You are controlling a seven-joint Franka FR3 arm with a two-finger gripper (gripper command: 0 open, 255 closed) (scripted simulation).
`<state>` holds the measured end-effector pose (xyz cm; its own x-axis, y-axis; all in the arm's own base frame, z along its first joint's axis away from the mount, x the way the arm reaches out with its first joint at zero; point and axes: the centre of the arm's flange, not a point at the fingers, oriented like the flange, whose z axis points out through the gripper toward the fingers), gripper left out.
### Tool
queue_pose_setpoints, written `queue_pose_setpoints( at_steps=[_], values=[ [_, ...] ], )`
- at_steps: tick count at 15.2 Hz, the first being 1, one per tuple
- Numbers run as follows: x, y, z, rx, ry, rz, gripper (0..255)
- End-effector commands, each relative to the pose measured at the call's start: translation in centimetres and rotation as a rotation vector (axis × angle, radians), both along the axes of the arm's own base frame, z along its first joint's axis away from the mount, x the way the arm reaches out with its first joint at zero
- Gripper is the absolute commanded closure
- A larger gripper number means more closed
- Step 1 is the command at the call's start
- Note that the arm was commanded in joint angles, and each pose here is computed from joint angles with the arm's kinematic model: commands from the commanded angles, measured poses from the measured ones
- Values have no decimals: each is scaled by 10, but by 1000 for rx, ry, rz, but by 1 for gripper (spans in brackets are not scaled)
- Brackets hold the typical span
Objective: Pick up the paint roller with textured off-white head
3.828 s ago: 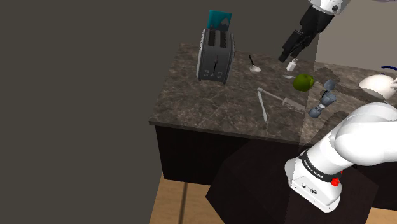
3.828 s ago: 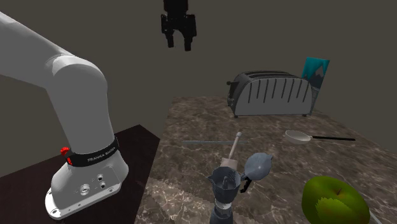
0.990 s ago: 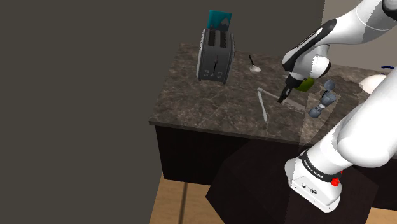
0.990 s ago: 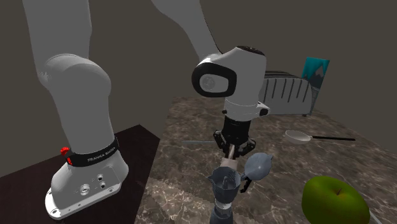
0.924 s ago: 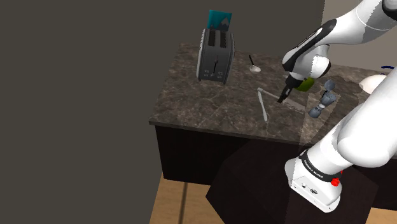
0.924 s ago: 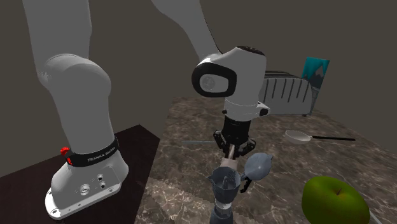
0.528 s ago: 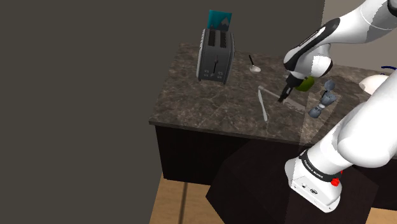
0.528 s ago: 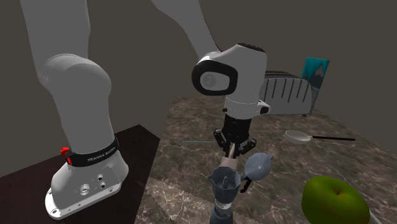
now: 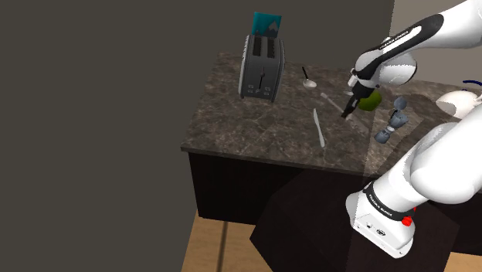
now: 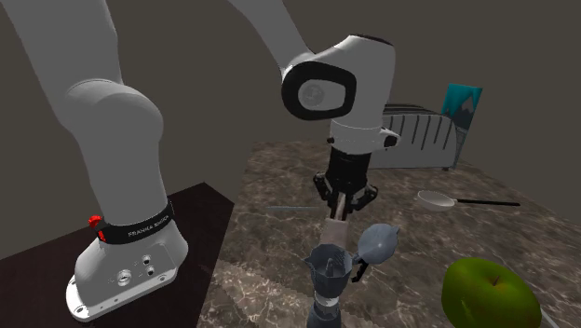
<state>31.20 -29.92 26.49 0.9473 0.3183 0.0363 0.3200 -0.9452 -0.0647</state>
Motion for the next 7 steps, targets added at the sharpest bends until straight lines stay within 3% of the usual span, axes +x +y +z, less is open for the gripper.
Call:
queue_pose_setpoints(
  at_steps=[1, 7],
  values=[
    [-1, 0, 12, -1, 1, 0, 255],
    [-1, 0, 33, -1, 1, 0, 255]
  ],
)
